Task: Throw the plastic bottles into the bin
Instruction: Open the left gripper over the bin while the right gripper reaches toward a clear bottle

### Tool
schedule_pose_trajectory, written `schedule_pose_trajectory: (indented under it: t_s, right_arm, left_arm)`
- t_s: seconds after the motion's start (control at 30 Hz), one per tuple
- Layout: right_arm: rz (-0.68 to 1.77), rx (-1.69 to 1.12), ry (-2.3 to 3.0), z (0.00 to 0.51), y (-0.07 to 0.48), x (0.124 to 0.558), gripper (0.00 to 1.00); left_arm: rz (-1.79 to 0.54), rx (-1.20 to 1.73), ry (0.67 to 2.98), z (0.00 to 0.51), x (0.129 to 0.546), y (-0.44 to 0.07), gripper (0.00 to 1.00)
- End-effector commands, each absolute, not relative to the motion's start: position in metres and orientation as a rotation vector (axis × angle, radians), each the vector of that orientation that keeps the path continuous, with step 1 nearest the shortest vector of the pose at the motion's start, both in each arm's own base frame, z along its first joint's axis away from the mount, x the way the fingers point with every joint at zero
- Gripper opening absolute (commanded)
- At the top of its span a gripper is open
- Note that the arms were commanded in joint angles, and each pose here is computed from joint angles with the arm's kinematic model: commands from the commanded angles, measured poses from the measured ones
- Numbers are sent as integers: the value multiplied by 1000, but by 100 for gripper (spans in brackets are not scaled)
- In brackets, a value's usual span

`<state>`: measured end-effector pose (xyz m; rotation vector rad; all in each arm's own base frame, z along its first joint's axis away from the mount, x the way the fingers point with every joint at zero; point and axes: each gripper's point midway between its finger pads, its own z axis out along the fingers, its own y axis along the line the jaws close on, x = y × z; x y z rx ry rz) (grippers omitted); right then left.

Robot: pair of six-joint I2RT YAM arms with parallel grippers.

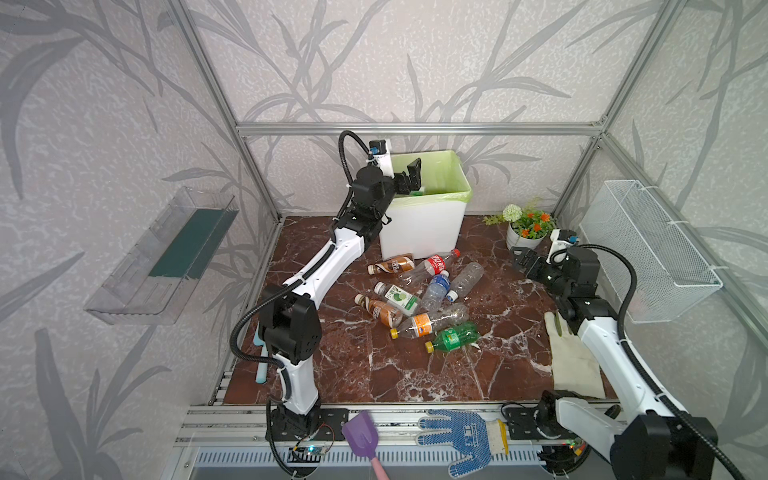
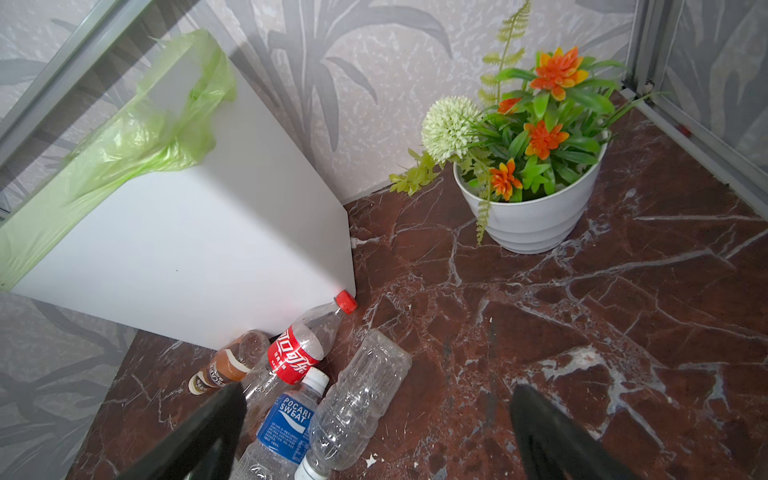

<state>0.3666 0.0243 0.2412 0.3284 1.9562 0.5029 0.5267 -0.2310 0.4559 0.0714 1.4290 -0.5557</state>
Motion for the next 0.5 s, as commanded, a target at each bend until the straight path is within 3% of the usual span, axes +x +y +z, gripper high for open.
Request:
schedule_pose_trajectory:
  t_s: [0.0,0.17,0.47]
  right_arm:
    - [525,350,1972,232,25,360,99]
    - [592,394,2028,215,33,356,100]
    - [613,442,2183,181,61,365,100]
  left_arm:
    - [-622,65,1131,573,450,-201,99]
    - [-567,66,1178,548,429,-187,99]
    - [-364,25,1448,437,400,-147,99]
